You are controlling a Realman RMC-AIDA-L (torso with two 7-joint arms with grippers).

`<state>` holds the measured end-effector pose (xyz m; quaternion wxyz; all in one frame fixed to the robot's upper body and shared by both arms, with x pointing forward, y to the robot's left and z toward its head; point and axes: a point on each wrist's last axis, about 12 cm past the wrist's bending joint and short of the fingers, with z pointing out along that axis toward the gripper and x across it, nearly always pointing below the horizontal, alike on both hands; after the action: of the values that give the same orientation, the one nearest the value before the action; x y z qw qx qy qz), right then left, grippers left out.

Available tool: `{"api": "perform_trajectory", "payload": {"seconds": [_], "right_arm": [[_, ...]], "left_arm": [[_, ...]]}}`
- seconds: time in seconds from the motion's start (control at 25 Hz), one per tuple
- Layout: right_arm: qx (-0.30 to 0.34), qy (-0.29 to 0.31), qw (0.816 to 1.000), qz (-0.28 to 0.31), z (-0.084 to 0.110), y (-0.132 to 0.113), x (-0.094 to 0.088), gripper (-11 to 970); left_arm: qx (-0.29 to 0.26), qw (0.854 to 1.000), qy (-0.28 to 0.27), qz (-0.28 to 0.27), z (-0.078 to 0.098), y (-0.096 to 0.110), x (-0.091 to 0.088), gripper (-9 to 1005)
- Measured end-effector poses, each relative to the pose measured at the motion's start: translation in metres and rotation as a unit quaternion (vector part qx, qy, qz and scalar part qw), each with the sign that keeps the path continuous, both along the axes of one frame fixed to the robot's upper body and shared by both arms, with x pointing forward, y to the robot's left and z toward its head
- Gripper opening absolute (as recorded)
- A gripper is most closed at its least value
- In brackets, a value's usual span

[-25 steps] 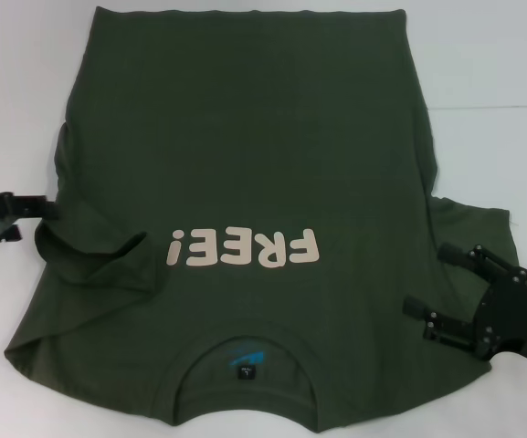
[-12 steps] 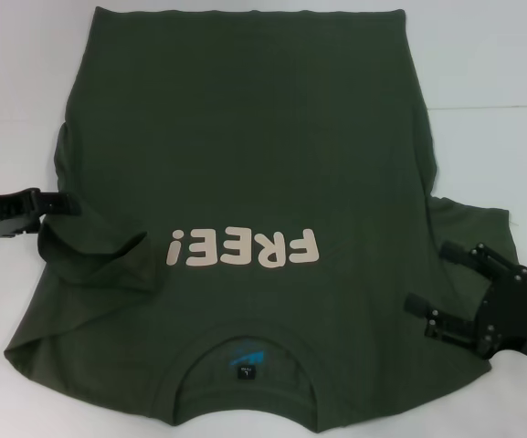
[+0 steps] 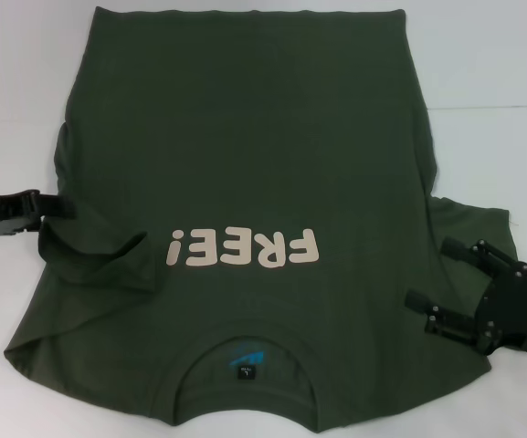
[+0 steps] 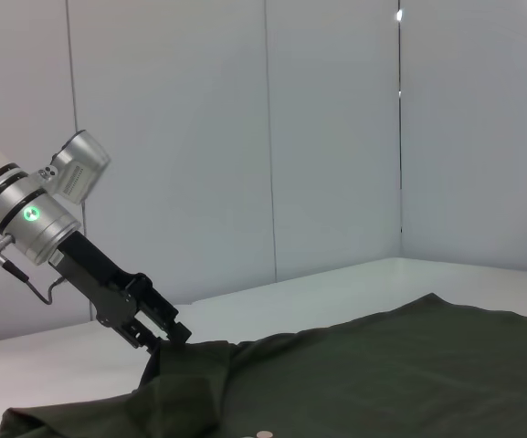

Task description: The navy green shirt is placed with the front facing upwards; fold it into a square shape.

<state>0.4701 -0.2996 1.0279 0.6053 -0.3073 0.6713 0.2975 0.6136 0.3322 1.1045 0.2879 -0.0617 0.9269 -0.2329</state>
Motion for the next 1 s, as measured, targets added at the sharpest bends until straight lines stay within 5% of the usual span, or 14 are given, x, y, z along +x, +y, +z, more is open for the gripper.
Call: {"api": "perform_trajectory", "payload": {"seconds": [0.4,0.6,0.72,1.0], "right_arm": [[0.001,-0.001,1.000,-0.003,0.000,-0.001,0.000,927],[0.003,-0.001,1.000,-0.002,0.000,0.000,0.000,927],[0.004,0.000,1.000,-0.002,0.000,0.000,-0.001,927],[0.007,0.000,1.000,0.000,0.000,0.001,-0.001,926]], "left_arm": [[0.017,1.000,0.002,-0.010,0.000,-0.004,0.004,504],[0.018,1.000,-0.001,-0.010,0.002,-0.004,0.004,297],[0.014,1.000,-0.004,-0.010,0.002,-0.004,0.005,71],[-0.031,0.999,-0.025,-0.003,0.006,-0.013,0.008,28]]}}
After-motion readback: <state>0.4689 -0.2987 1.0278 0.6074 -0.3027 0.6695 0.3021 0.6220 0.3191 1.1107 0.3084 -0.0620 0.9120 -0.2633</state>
